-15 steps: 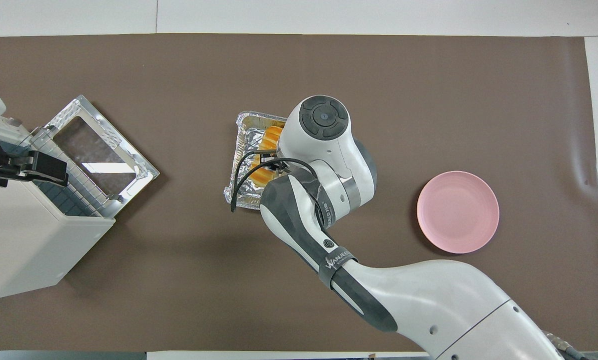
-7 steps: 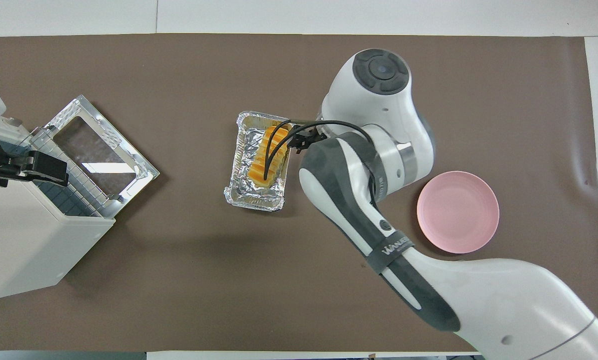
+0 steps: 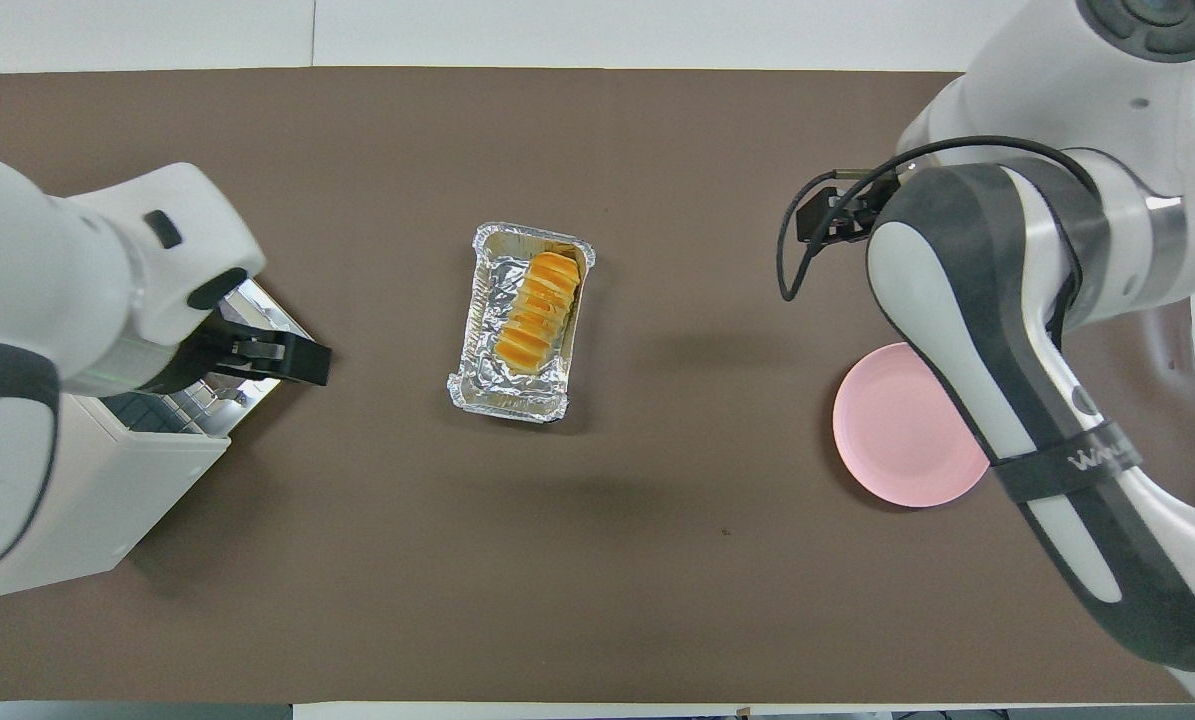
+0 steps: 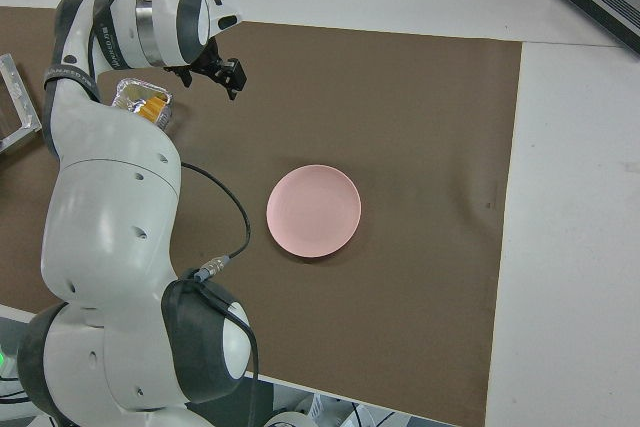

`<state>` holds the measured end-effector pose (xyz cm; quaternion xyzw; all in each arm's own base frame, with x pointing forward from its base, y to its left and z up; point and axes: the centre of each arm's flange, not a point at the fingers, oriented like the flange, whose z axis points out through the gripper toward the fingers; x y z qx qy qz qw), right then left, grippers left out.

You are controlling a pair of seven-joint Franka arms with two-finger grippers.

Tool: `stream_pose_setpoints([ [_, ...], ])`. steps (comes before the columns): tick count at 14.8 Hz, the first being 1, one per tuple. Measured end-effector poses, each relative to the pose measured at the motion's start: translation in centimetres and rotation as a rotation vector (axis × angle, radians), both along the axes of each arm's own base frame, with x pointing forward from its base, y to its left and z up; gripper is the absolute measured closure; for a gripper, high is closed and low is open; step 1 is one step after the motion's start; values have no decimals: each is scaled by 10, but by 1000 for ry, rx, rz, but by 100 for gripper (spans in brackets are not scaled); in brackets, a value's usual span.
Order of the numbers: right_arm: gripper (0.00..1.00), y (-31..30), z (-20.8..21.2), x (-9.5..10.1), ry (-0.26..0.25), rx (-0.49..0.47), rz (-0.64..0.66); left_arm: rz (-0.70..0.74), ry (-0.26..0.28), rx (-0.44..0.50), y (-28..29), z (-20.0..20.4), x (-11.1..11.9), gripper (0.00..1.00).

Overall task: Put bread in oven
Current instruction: 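Release the tray with the right gripper while the left gripper reaches it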

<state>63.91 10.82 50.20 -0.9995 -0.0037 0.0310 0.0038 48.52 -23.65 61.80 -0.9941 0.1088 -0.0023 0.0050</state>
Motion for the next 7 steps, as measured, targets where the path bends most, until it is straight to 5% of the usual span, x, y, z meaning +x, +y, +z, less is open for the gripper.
stream_pose_setpoints([
  [3,0,-52,20,-3,-5,-16,85,21,6,-37,-88,-51,7,0],
  [7,0,-105,46,-24,47,-9,114,83,-1,-78,-148,-170,58,0],
])
